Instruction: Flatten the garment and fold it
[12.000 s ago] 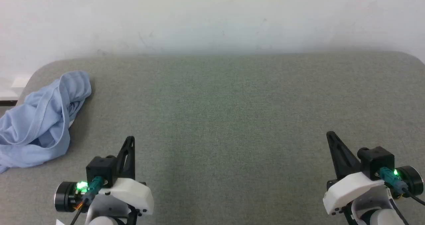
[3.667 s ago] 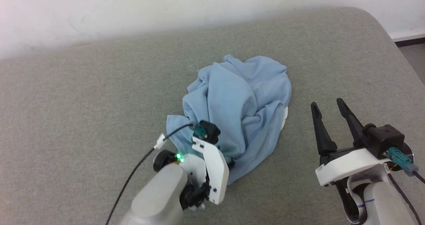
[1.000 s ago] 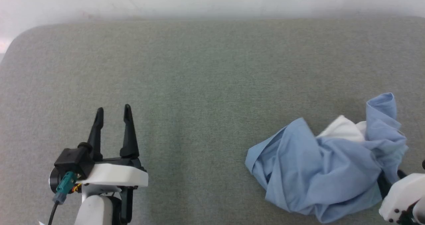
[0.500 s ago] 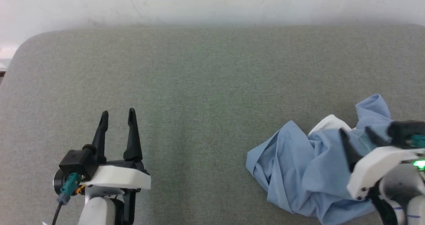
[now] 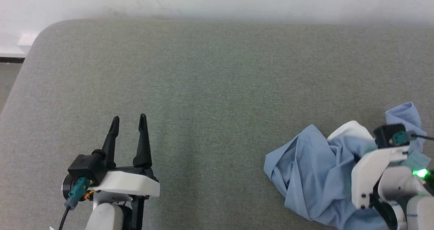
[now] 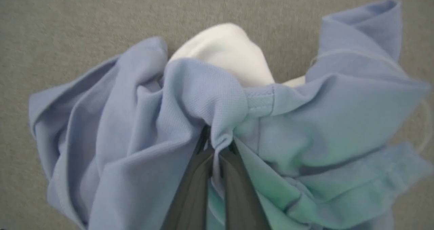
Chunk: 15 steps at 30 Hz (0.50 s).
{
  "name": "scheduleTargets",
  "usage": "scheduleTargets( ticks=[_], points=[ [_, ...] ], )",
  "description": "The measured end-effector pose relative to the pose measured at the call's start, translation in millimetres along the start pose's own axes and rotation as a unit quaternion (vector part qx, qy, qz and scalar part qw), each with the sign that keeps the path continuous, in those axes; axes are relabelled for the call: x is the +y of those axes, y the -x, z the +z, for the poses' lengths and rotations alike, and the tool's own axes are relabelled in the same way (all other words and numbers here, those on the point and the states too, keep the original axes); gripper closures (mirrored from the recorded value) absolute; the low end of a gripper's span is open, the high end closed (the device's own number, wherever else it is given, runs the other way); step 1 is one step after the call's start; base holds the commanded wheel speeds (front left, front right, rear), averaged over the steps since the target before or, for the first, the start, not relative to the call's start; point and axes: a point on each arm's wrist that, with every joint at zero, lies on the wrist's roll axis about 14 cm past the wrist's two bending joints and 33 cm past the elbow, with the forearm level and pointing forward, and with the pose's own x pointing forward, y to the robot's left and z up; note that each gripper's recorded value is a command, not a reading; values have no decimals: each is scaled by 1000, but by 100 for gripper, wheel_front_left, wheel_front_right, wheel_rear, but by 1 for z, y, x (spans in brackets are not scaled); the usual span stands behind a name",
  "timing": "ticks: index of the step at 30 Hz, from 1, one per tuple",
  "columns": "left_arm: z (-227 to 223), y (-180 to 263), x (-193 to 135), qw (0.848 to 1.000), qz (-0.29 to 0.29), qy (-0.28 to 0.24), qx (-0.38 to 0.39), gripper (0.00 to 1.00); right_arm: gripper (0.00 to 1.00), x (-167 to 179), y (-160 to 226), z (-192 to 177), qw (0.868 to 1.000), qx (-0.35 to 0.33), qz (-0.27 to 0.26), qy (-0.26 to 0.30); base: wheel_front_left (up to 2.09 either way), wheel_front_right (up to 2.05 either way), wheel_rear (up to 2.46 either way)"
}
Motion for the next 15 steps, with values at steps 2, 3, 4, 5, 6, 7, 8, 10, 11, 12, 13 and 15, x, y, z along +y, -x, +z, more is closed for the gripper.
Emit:
scheduleTargets(
  ticks=[2,3,4,5,6,7,8,10,11,12,13,15],
  points=[
    [1,1,5,1000,7,-2,0,0,100,5,-2,26,999,-48,5,9,0,0,0],
    [1,1,7,1000,10,-2,-1,0,100,10,-2,45,997,-81,12,13,0,0,0],
    [2,2,8,1000,12,-2,-2,0,100,18,-1,66,992,-120,21,19,0,0,0],
    [3,2,10,1000,14,-3,-3,0,100,28,2,87,987,-157,36,24,0,0,0],
    [4,2,11,1000,15,-3,-5,0,100,41,5,107,979,-193,53,31,0,0,0],
    [6,2,12,1000,17,-4,-7,0,100,56,10,125,970,-227,73,41,0,0,0],
    [6,3,12,1000,18,-4,-7,0,100,74,14,139,961,-253,94,56,0,0,0],
    [7,4,15,1000,21,-4,-8,0,100,113,24,159,941,-296,143,85,0,0,0],
    [8,5,16,1000,23,-3,-9,0,100,134,28,164,931,-307,167,104,0,0,0],
    [8,6,17,1000,25,-3,-9,0,100,155,31,164,923,-311,192,124,0,0,0],
    [9,7,18,1000,27,-3,-9,0,100,179,33,158,914,-308,219,148,0,0,0],
    [9,8,20,1000,29,-3,-10,0,100,214,30,139,905,-280,262,184,0,0,0]
  ],
)
